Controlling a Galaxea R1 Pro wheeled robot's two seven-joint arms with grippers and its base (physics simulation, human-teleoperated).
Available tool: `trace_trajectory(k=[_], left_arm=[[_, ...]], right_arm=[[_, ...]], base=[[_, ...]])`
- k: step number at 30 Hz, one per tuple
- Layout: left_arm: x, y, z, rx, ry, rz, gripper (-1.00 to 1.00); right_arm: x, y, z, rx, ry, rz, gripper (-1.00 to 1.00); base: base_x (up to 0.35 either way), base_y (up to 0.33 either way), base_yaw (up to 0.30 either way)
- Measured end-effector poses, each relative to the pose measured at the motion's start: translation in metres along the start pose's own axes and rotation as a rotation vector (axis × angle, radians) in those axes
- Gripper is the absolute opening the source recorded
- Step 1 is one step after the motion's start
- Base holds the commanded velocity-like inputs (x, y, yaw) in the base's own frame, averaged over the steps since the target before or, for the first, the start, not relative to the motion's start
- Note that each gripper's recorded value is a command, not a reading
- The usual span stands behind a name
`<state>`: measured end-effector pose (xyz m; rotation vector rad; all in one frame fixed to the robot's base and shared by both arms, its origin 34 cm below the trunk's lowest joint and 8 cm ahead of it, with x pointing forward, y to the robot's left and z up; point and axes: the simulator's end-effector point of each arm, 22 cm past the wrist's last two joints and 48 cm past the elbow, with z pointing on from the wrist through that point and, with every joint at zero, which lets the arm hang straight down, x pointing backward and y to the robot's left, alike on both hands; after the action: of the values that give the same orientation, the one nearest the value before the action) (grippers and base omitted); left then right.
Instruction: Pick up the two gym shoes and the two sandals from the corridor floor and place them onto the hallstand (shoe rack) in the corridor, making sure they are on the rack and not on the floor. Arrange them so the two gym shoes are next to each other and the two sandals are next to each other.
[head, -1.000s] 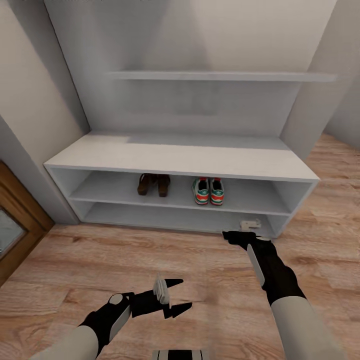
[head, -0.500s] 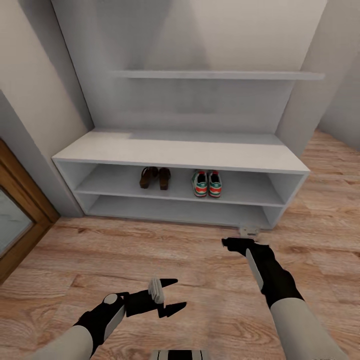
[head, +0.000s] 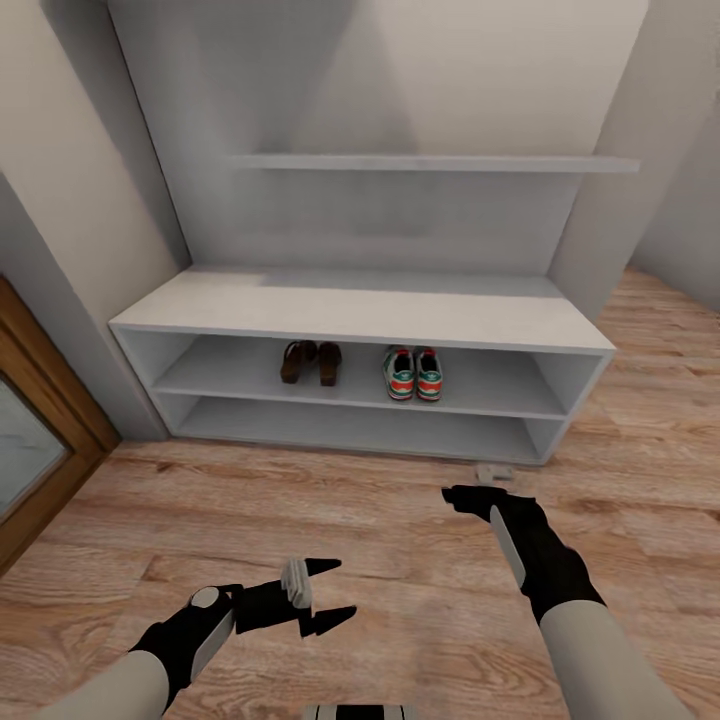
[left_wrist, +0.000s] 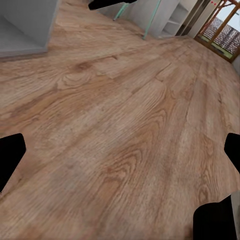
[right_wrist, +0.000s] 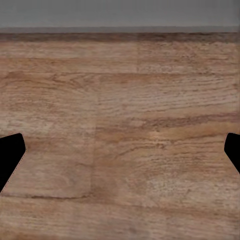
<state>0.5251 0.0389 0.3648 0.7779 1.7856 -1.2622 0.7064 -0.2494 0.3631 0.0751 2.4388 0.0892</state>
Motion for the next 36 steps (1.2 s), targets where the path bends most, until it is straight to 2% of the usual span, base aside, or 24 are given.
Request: trace_trajectory(k=[6,10,11,15,20,21,25,26,36], left_arm=[[-0.009,0.006,-0.016,-0.018,0.004,0.025,1.00],[-0.017,0.011,-0.026,-0.038,-0.006,0.036,1.00],[-0.021,0.014,-0.030,-0.049,-0.016,0.036,1.00],[-0.036,0.023,-0.044,-0.084,-0.053,0.038,1.00],[-0.052,0.027,-0.052,-0.106,-0.085,0.047,1.00],[-0.055,0.031,-0.060,-0.121,-0.091,0.049,1.00],[-0.063,0.031,-0.066,-0.128,-0.096,0.064,1.00],[-0.065,0.032,-0.068,-0.132,-0.099,0.068,1.00],[-0.085,0.025,-0.072,-0.133,-0.114,0.106,1.00]], right_arm=[[-0.018,0.005,-0.010,-0.015,-0.048,0.005,1.00],[-0.045,0.008,-0.019,-0.025,-0.152,0.011,1.00],[-0.056,0.009,-0.023,-0.028,-0.195,0.014,1.00],[-0.078,0.011,-0.033,-0.034,-0.287,0.018,1.00],[-0.074,0.012,-0.035,-0.036,-0.287,0.021,1.00],[-0.047,0.011,-0.024,-0.036,-0.229,0.024,1.00],[-0.039,0.012,-0.025,-0.037,-0.208,0.025,1.00],[-0.029,0.012,-0.022,-0.037,-0.185,0.027,1.00],[-0.035,0.014,-0.034,-0.041,-0.195,0.029,1.00]], base=[[0.000,0.000,0.000],[0.000,0.000,0.000],[0.000,0.000,0.000],[0.000,0.000,0.000],[0.000,0.000,0.000],[0.000,0.000,0.000],[0.000,0.000,0.000],[0.000,0.000,0.000],[0.000,0.000,0.000]])
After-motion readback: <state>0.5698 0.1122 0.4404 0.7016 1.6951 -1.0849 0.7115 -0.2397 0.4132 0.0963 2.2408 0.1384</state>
